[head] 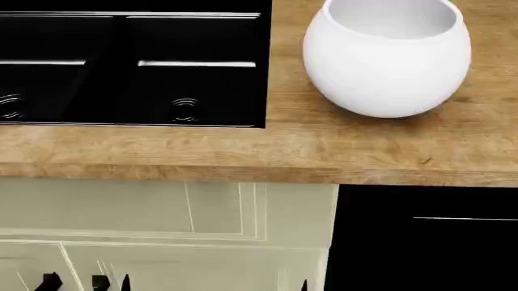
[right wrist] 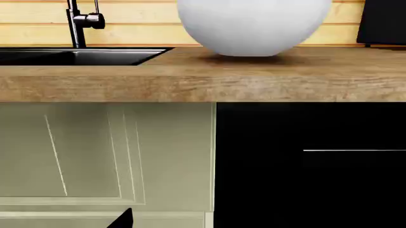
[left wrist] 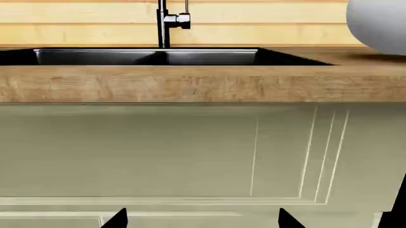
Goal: There is a mixed pile of frozen fruits and vegetables on the counter. Locate all the frozen vegetables and place the items in a bowl on the counter. Take all the frozen fruits and defrost them in a running sink.
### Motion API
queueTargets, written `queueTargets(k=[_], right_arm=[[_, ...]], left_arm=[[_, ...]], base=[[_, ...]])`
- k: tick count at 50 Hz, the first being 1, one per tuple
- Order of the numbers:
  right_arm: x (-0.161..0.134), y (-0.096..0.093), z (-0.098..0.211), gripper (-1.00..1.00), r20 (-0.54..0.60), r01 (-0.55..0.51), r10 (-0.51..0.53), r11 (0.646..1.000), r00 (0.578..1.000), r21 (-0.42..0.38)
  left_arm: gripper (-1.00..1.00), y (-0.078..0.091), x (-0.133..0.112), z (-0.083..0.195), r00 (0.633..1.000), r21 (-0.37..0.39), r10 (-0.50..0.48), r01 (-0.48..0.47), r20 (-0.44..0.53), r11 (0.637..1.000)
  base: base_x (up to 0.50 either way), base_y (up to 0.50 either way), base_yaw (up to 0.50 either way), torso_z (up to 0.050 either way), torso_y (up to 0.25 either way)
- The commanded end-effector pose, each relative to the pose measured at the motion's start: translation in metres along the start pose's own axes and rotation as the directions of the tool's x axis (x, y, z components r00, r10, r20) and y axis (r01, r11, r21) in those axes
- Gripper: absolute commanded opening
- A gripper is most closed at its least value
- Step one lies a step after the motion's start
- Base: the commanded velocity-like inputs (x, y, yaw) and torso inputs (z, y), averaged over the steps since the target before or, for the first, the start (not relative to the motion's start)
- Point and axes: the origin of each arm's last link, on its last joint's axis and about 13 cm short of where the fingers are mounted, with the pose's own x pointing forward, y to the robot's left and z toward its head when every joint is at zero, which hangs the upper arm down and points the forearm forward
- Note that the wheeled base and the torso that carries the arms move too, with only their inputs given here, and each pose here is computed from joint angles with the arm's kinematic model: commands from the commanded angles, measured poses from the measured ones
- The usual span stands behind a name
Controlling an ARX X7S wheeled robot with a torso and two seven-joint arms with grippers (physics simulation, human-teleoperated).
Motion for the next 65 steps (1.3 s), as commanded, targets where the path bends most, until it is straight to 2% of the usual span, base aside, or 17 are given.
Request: queueTargets(k=[1, 11, 17, 20, 25, 26, 30, 35, 38, 42, 45, 46, 48, 51, 53, 54, 65], right_arm=[[-0.001, 0.0, 0.003, 1.0, 0.0, 0.0, 0.0, 1.0, 1.0, 0.0], [-0.001, 0.001, 0.001, 1.0, 0.016, -0.002, 0.003, 1.0, 1.0, -0.019], [0.001, 0.0, 0.0, 1.0, -0.006, 0.01, -0.01, 1.0, 1.0, -0.023], [0.001, -0.001, 0.001, 1.0, -0.016, 0.028, -0.028, 1.0, 0.999, 0.012], [0.004, -0.002, 0.002, 1.0, -0.033, 0.039, -0.038, 0.999, 0.999, 0.019], [0.004, -0.002, 0.007, 1.0, -0.03, 0.031, -0.031, 0.999, 0.999, 0.013], [0.006, -0.002, 0.021, 1.0, -0.042, 0.035, -0.035, 0.999, 0.999, -0.001], [-0.001, -0.004, 0.072, 1.0, 0.062, 0.041, -0.043, 0.999, 0.997, 0.023], [-0.01, -0.005, 0.092, 1.0, 0.079, 0.032, -0.033, 0.999, 0.996, 0.014], [-0.017, -0.006, 0.114, 1.0, 0.116, 0.035, -0.034, 0.999, 0.993, -0.008], [-0.019, -0.008, 0.119, 1.0, 0.124, 0.037, -0.034, 0.999, 0.992, -0.019], [-0.015, -0.01, 0.115, 1.0, 0.123, 0.049, -0.041, 0.997, 0.992, -0.061], [-0.014, -0.01, 0.11, 1.0, 0.111, 0.043, -0.035, 0.996, 0.993, -0.077], [-0.015, -0.012, 0.112, 1.0, 0.106, 0.036, -0.028, 0.997, 0.994, -0.074], [-0.015, -0.012, 0.112, 1.0, 0.098, 0.032, -0.026, 0.998, 0.995, -0.058], [-0.015, -0.013, 0.112, 1.0, 0.096, 0.032, -0.026, 0.998, 0.995, -0.061], [-0.018, -0.017, 0.115, 1.0, 0.075, 0.02, -0.014, 0.997, 0.997, -0.08]], left_arm=[[1.0, 0.0, -0.001, 0.003, 1.0, 0.0, 0.0, 0.0, 0.0, 1.0], [1.0, -0.002, 0.002, -0.001, 1.0, -0.01, -0.013, 0.013, -0.012, 1.0], [1.0, -0.004, 0.002, -0.001, 0.999, 0.031, 0.001, 0.0, -0.044, 1.0], [1.0, -0.003, 0.0, -0.002, 0.999, 0.051, 0.004, -0.002, -0.054, 0.999], [1.0, -0.004, 0.002, 0.0, 0.996, 0.0, -0.005, 0.005, -0.085, 1.0], [1.0, -0.003, 0.003, 0.005, 0.996, -0.051, -0.025, 0.02, -0.091, 0.998], [1.0, 0.001, -0.002, 0.021, 0.998, 0.001, -0.013, 0.013, -0.068, 1.0], [1.0, -0.004, -0.012, 0.074, 0.996, -0.055, -0.089, 0.09, 0.03, 0.994], [1.0, -0.003, -0.021, 0.085, 0.997, -0.019, -0.074, 0.075, 0.016, 0.997], [1.0, 0.005, -0.022, 0.089, 1.0, -0.02, -0.025, 0.025, 0.01, 0.999], [1.0, 0.008, -0.02, 0.09, 1.0, -0.016, -0.008, 0.008, 0.003, 1.0], [1.0, 0.009, -0.022, 0.092, 1.0, -0.01, -0.005, 0.005, 0.012, 1.0], [1.0, 0.01, -0.021, 0.091, 1.0, -0.021, 0.004, -0.004, 0.002, 1.0], [1.0, 0.012, -0.021, 0.09, 1.0, -0.018, 0.009, -0.009, 0.005, 1.0], [1.0, 0.01, -0.017, 0.091, 0.999, -0.044, -0.001, 0.003, 0.043, 0.999], [1.0, 0.012, -0.022, 0.091, 0.997, -0.018, -0.014, 0.016, 0.076, 1.0], [1.0, 0.013, -0.019, 0.092, 0.998, -0.022, 0.01, -0.009, 0.056, 1.0]], base=[[0.0, 0.0, 0.0, 0.0, 0.0], [0.0, 0.0, 0.0, 0.0, 0.0], [0.0, 0.0, 0.0, 0.0, 0.0], [0.0, 0.0, 0.0, 0.0, 0.0], [0.0, 0.0, 0.0, 0.0, 0.0], [0.0, 0.0, 0.0, 0.0, 0.0], [0.0, 0.0, 0.0, 0.0, 0.0], [0.0, 0.0, 0.0, 0.0, 0.0], [0.0, 0.0, 0.0, 0.0, 0.0], [0.0, 0.0, 0.0, 0.0, 0.0], [0.0, 0.0, 0.0, 0.0, 0.0], [0.0, 0.0, 0.0, 0.0, 0.0], [0.0, 0.0, 0.0, 0.0, 0.0], [0.0, 0.0, 0.0, 0.0, 0.0], [0.0, 0.0, 0.0, 0.0, 0.0], [0.0, 0.0, 0.0, 0.032, 0.0], [0.0, 0.0, 0.0, 0.05, 0.0]])
